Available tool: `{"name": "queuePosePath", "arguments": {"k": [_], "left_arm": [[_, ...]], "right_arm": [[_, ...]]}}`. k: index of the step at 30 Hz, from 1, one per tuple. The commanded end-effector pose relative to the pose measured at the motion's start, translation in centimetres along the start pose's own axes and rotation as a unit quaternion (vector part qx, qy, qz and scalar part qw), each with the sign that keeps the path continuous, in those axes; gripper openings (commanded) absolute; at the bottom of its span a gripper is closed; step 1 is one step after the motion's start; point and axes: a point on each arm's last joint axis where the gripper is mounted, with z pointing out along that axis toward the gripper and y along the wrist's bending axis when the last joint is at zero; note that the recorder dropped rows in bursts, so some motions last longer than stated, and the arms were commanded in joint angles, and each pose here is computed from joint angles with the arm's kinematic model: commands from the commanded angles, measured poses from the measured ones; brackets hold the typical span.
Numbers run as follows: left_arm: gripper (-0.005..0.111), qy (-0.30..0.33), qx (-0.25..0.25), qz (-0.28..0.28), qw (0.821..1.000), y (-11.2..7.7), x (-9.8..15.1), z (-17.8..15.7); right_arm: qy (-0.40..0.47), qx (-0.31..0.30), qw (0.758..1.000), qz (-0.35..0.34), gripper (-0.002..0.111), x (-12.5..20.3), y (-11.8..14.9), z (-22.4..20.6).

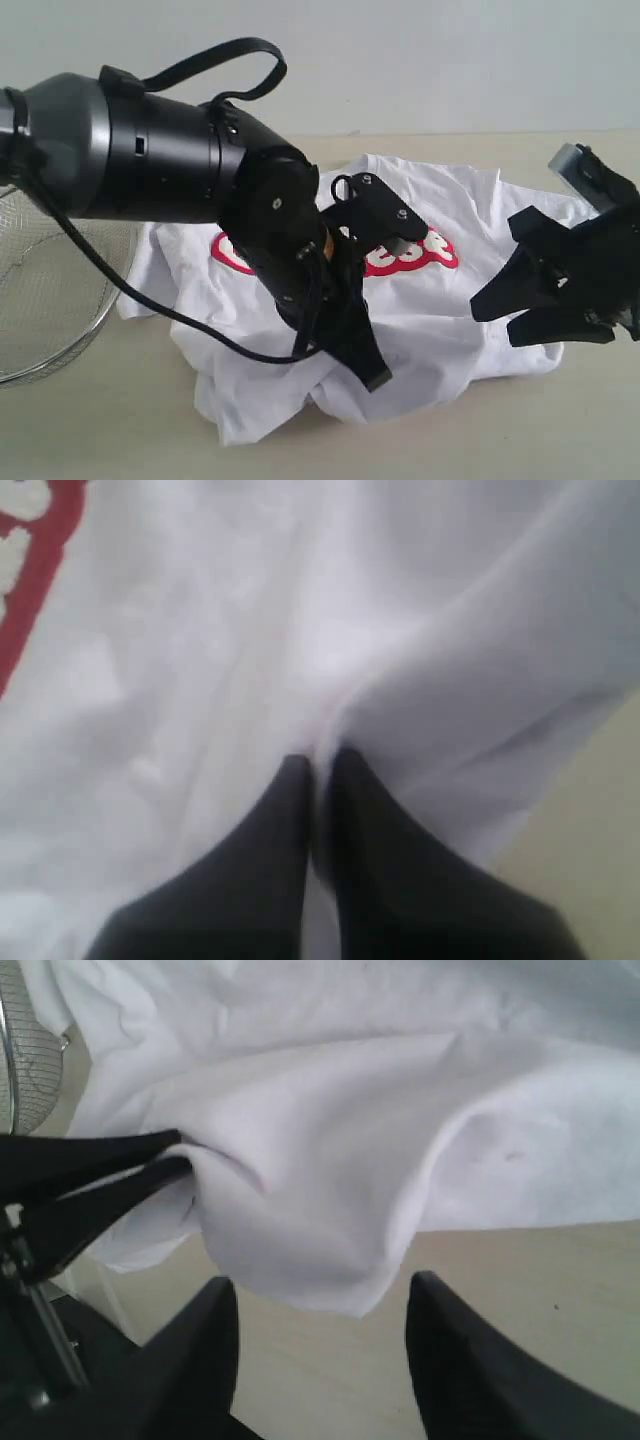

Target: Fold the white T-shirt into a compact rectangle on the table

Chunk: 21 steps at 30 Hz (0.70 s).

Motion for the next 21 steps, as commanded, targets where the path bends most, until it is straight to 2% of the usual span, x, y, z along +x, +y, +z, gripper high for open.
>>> {"name": "queuePosePath", "arguments": {"k": [1, 5, 14, 21], "left_arm": [[0.005, 0.007, -0.014, -0.023, 1.000, 1.7, 0.2, -0.3], [0.005, 0.008, -0.016, -0.027, 0.999, 2.1, 0.3, -0.3], [0.005, 0.009, -0.024, -0.026, 0.999, 2.2, 0.3, -0.3], [0.005, 0.014, -0.075, -0.057, 0.995, 4.3, 0.8, -0.4]], "right_arm": [[0.015, -0.001, 1.000, -0.027, 0.046, 1.0, 0.8, 0.2], [0.037, 0.031, 0.997, -0.062, 0.046, 2.3, 1.3, 2.3], [0.002, 0.065, 0.995, -0.079, 0.046, 2.5, 1.9, 4.1], [0.013, 0.057, 0.995, -0.079, 0.046, 2.6, 2.2, 5.5]]}}
